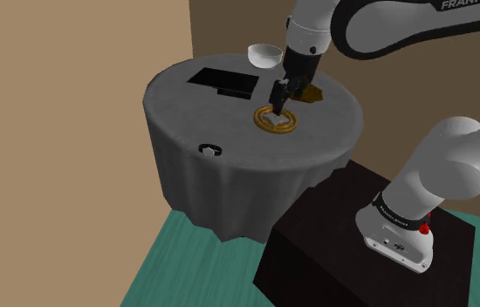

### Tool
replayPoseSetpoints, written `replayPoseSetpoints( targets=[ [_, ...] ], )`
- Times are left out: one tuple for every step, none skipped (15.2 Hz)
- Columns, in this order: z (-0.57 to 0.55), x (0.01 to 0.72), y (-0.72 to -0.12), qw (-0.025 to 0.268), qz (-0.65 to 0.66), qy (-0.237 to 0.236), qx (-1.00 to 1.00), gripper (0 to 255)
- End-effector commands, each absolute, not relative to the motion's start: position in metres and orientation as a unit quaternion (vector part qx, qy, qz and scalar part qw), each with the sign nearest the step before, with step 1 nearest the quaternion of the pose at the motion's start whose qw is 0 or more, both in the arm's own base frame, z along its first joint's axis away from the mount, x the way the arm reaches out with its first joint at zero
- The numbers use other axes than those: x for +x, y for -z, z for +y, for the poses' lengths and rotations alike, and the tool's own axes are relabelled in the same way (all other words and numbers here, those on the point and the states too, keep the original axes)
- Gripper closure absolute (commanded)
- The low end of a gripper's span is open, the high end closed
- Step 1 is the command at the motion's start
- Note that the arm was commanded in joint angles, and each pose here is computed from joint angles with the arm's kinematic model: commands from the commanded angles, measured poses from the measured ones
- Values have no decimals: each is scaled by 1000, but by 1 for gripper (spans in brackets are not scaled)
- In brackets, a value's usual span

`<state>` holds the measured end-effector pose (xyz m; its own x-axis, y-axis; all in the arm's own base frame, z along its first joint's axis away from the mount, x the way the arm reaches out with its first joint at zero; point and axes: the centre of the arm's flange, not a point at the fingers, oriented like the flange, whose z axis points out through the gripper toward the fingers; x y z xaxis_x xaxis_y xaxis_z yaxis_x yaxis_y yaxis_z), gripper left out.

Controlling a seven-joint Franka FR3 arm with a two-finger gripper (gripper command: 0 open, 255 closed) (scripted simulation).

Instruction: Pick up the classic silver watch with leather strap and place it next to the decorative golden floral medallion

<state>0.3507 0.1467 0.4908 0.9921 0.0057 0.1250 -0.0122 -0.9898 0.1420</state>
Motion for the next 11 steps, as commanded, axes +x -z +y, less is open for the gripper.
replayPoseSetpoints(
  targets=[
    [168, 362, -475, 76, -3, -73, 994, 0],
    [178, 367, -468, 78, -3, -78, 994, 0],
    [188, 372, -460, 81, -4, -83, 993, 0],
    [197, 377, -453, 84, -4, -88, 993, 0],
    [207, 382, -445, 87, -4, -93, 992, 0],
    [217, 388, -438, 89, -5, -97, 991, 0],
    [226, 393, -430, 92, -5, -102, 990, 0],
    [236, 399, -423, 95, -6, -107, 990, 0],
    [245, 404, -415, 97, -6, -112, 989, 0],
    [255, 410, -408, 100, -7, -116, 988, 0],
    [264, 416, -400, 103, -7, -121, 987, 0]
  ],
)
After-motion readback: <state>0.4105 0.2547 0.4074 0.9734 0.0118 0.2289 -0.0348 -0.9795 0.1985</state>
